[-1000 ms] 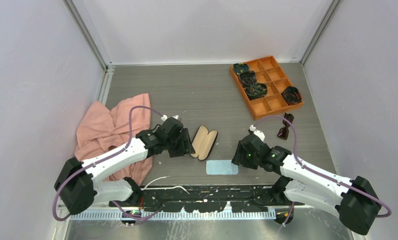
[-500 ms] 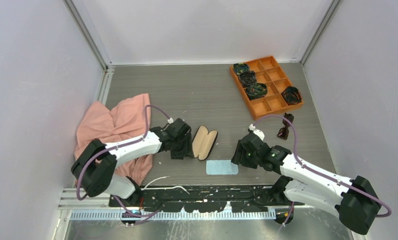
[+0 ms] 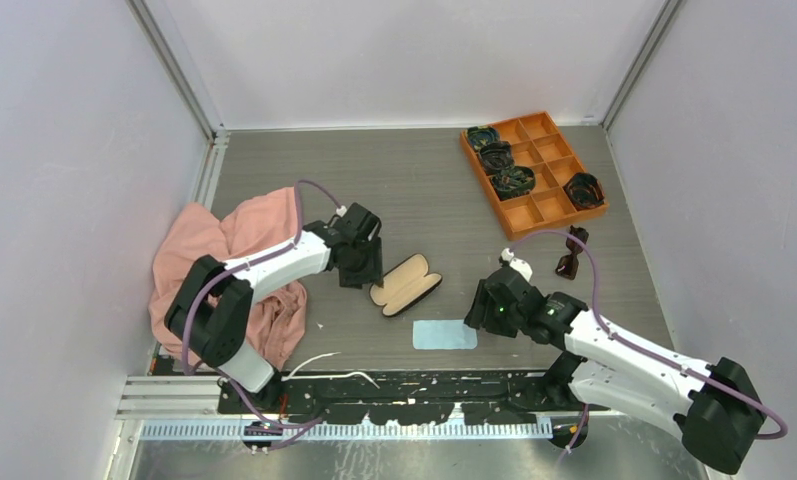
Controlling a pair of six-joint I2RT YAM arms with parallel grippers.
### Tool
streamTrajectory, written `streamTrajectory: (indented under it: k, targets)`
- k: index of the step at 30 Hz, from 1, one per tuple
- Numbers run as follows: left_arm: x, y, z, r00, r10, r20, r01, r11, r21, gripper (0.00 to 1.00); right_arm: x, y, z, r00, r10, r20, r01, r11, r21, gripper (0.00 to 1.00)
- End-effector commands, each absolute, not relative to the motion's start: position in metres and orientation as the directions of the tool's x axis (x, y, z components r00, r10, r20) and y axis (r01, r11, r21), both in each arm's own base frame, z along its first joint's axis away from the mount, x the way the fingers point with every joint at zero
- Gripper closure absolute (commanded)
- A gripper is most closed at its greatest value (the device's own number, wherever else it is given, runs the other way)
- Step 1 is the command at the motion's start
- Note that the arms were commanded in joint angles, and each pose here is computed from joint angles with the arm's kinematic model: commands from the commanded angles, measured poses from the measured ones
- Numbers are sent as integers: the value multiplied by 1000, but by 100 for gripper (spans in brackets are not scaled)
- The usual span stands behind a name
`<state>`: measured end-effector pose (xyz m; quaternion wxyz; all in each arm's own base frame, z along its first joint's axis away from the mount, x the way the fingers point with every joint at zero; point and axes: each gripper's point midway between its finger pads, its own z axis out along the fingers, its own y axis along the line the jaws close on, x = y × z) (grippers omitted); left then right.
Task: Organize the sunglasses
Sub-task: Adjust the sunglasses case at the center of the board.
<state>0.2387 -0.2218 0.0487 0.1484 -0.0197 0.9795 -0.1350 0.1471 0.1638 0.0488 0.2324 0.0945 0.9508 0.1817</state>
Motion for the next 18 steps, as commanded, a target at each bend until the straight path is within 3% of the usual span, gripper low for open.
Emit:
streamTrajectory:
  k: [1, 9, 18]
  targets:
    - [258, -219, 68, -942, -39, -332, 48, 968, -248, 48, 154, 163, 61, -852, 288, -438, 100, 909, 404, 41]
    - [259, -235, 95, -932, -71, -355, 63, 934, -351, 51, 153, 159, 65, -843, 296, -449, 102, 908, 407, 42]
    - [201, -232, 134, -894, -155, -421, 72, 877, -476, 50, 154, 160, 62, -842, 297, -450, 104, 908, 406, 41]
